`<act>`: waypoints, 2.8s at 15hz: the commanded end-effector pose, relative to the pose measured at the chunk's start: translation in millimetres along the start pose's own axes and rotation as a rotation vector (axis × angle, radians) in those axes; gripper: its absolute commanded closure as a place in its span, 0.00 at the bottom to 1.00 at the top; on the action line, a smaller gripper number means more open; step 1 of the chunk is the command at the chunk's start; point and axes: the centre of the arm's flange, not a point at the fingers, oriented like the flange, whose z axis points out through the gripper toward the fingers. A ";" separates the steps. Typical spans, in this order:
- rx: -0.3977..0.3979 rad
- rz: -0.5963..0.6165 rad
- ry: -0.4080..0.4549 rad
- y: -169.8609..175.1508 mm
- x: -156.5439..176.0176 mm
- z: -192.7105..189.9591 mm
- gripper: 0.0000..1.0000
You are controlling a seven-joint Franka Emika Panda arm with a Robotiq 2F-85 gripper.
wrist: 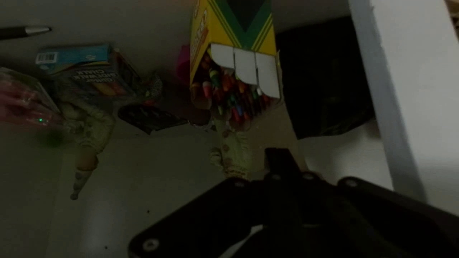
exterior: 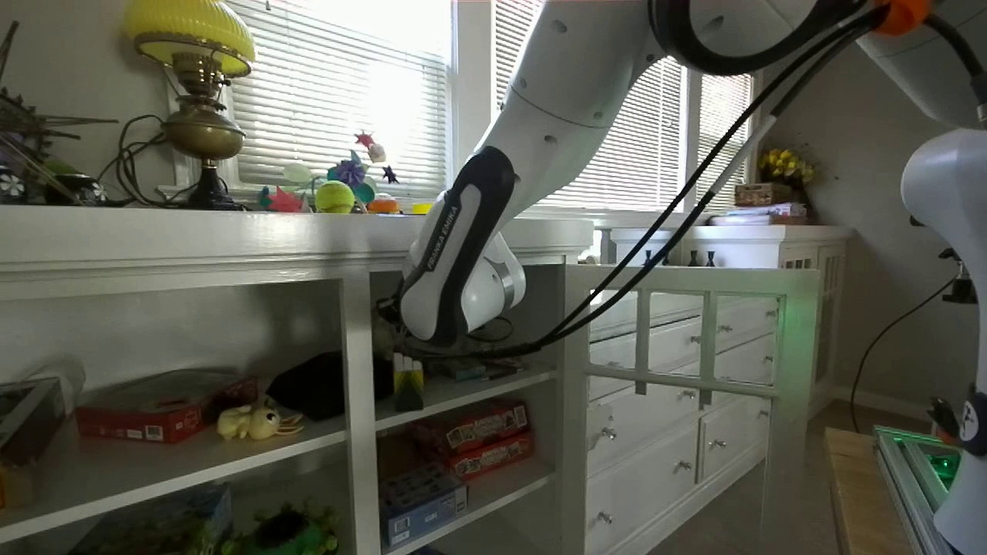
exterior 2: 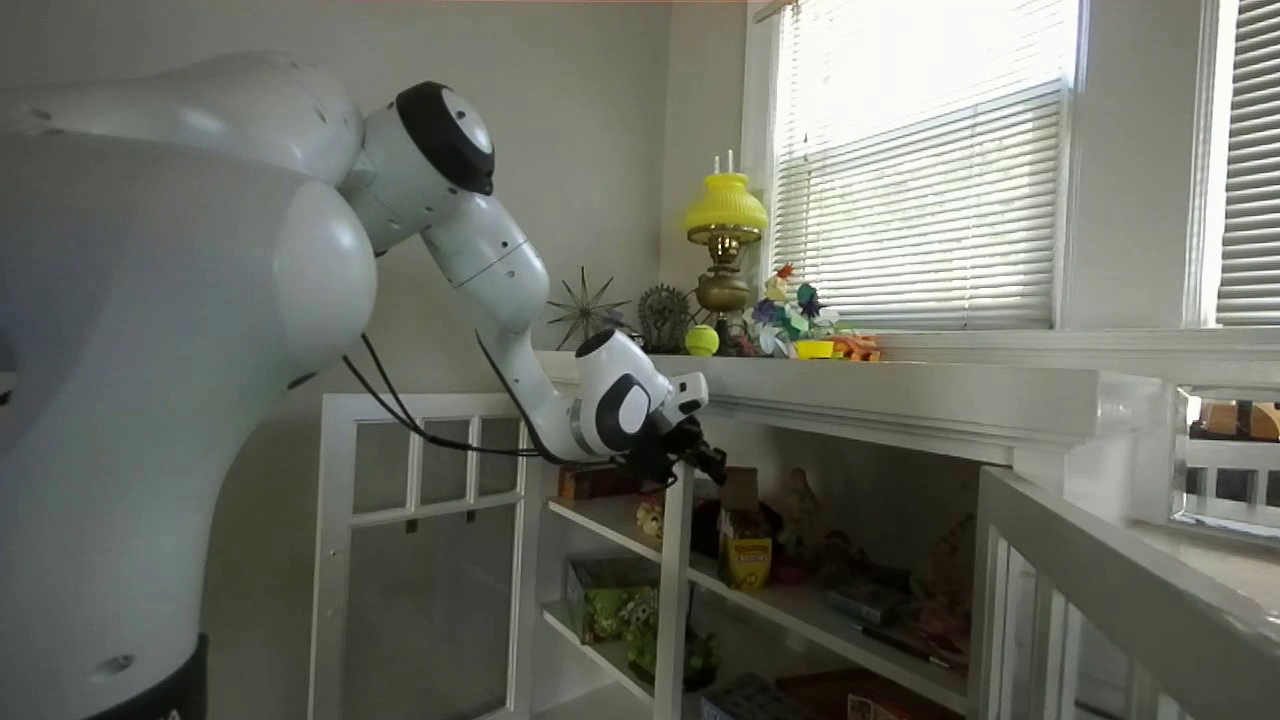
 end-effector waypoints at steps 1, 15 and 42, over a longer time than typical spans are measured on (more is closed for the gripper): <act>-0.024 0.016 0.029 -9.5 -17.5 -20.7 0.99; -0.084 0.036 0.021 20.6 -29.1 -21.4 0.32; 0.053 0.285 -0.158 76.7 -1.5 50.6 0.65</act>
